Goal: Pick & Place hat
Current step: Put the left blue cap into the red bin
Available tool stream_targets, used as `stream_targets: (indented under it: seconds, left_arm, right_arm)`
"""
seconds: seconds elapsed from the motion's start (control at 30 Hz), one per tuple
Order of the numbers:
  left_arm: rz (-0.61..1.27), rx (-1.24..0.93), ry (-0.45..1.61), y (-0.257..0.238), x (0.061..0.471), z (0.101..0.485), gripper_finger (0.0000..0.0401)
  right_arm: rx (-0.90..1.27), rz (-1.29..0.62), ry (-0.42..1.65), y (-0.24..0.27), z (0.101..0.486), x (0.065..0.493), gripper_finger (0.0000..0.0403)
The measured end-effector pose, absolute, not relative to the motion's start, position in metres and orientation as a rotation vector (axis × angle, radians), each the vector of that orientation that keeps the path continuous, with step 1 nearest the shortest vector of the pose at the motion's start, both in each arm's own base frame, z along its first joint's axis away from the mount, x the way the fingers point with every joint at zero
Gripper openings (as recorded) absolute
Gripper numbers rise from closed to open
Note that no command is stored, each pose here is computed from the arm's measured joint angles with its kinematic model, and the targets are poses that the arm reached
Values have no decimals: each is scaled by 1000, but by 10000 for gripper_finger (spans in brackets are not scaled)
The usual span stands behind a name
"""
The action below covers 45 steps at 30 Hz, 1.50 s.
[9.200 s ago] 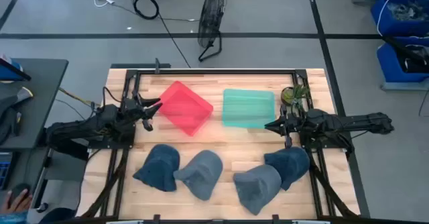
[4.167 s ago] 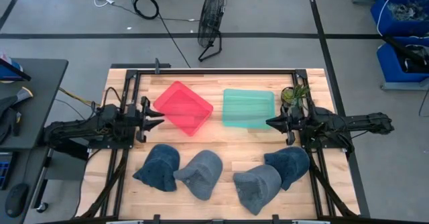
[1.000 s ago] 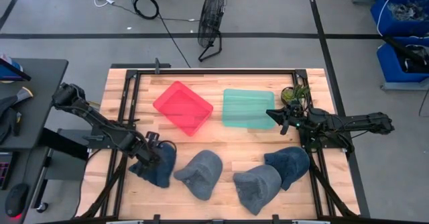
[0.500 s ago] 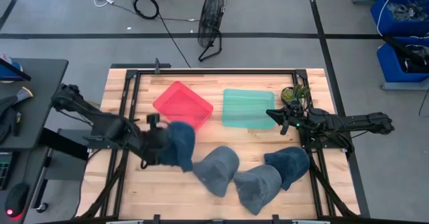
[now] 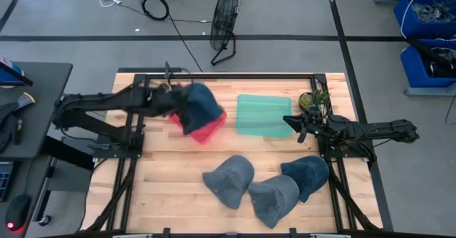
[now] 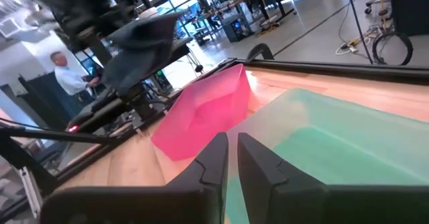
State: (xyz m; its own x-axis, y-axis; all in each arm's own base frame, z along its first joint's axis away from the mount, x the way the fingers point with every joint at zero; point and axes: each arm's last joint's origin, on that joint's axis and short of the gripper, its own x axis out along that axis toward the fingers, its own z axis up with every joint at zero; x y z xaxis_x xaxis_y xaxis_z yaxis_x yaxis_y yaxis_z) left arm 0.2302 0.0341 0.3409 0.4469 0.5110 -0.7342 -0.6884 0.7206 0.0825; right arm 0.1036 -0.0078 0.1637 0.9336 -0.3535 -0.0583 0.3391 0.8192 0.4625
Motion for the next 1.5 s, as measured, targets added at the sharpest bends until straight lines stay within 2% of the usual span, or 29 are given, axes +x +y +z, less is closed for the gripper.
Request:
stream_targets:
  seconds: [0.23, 0.53, 0.97, 1.3, 1.5]
  left_arm:
    - [930, -395, 922, 88, 253, 307, 17]
    - [1009, -402, 1173, 112, 280, 248, 18]
    - [1039, -421, 1216, 109, 281, 240, 19]
    - [1047, -421, 1355, 106, 281, 224, 19]
    - [1181, -301, 1318, 95, 278, 230, 19]
  right_arm:
    - [441, -371, -10, -8, 163, 104, 41]
    - [436, -375, 12, -8, 161, 106, 41]
    - [437, -362, 34, -7, 159, 107, 41]
    - [479, -363, 26, -7, 159, 107, 41]
    - [463, -363, 29, -7, 159, 107, 41]
